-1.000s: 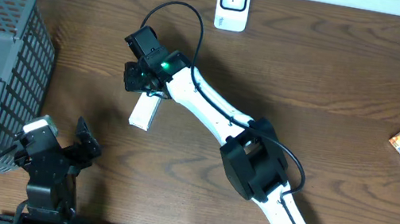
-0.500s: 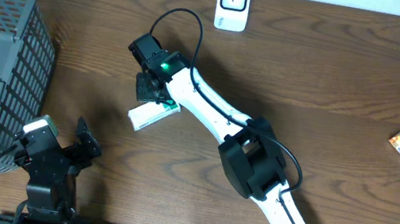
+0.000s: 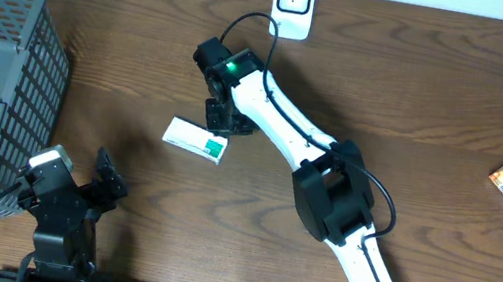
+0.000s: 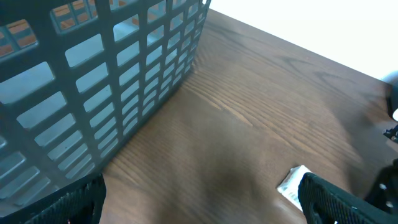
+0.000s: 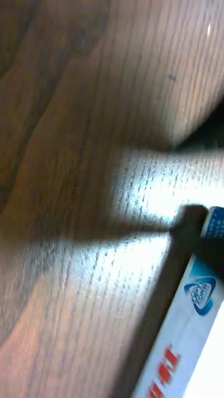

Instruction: Scan the item barcode

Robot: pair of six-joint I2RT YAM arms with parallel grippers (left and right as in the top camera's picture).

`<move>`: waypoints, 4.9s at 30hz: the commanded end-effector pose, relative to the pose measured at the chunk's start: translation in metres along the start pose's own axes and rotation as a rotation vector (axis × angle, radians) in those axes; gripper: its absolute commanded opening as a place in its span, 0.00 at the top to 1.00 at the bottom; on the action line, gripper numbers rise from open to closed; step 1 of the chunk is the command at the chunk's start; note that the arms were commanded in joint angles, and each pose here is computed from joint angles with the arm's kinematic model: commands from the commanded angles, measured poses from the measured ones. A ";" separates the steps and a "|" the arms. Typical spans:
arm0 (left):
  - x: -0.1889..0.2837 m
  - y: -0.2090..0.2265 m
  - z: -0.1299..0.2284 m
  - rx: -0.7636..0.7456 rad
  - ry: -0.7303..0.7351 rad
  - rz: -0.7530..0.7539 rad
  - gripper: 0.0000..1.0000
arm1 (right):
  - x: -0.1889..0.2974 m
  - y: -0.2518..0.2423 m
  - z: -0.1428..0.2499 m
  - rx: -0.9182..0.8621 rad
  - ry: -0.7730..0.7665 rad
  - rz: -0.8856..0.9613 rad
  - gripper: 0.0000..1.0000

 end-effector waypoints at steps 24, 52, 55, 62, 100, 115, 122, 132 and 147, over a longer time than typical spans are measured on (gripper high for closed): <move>0.000 0.001 0.000 0.005 -0.004 -0.005 0.01 | 0.024 0.048 0.038 0.513 -0.014 -0.083 0.01; 0.000 0.001 0.000 0.005 -0.005 -0.005 0.01 | -0.028 0.049 0.039 0.489 -0.077 -0.117 0.53; 0.000 0.001 0.000 0.005 -0.005 -0.005 0.01 | -0.020 0.052 0.035 0.480 -0.081 -0.192 0.56; 0.000 0.001 0.000 0.005 -0.005 -0.005 0.01 | 0.005 0.035 0.022 0.419 -0.065 -0.325 0.62; 0.000 0.001 0.000 0.005 -0.005 -0.005 0.01 | 0.102 -0.108 0.039 0.466 -0.049 -0.852 0.69; 0.000 0.001 0.000 0.005 -0.005 -0.005 0.02 | 0.068 -0.170 -0.029 0.178 -0.194 -0.148 0.60; 0.000 0.001 0.000 0.005 -0.005 -0.005 0.01 | 0.072 -0.195 -0.049 0.161 -0.280 0.117 0.55; 0.000 0.001 0.000 0.005 -0.005 -0.005 0.01 | 0.074 -0.205 -0.053 0.149 -0.295 0.229 0.34; 0.000 0.001 0.000 0.005 -0.005 -0.005 0.01 | 0.005 -0.212 -0.033 0.467 -0.117 0.063 0.01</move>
Point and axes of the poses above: each gripper's point midway between its finger pads, its own x axis back along the fingers, its own y axis along the line the jaws close on, z = x × y, the point moved 7 cm from there along x, back along the fingers, and after that the axes turned 11 degrees about x, right-handed, at the moved point
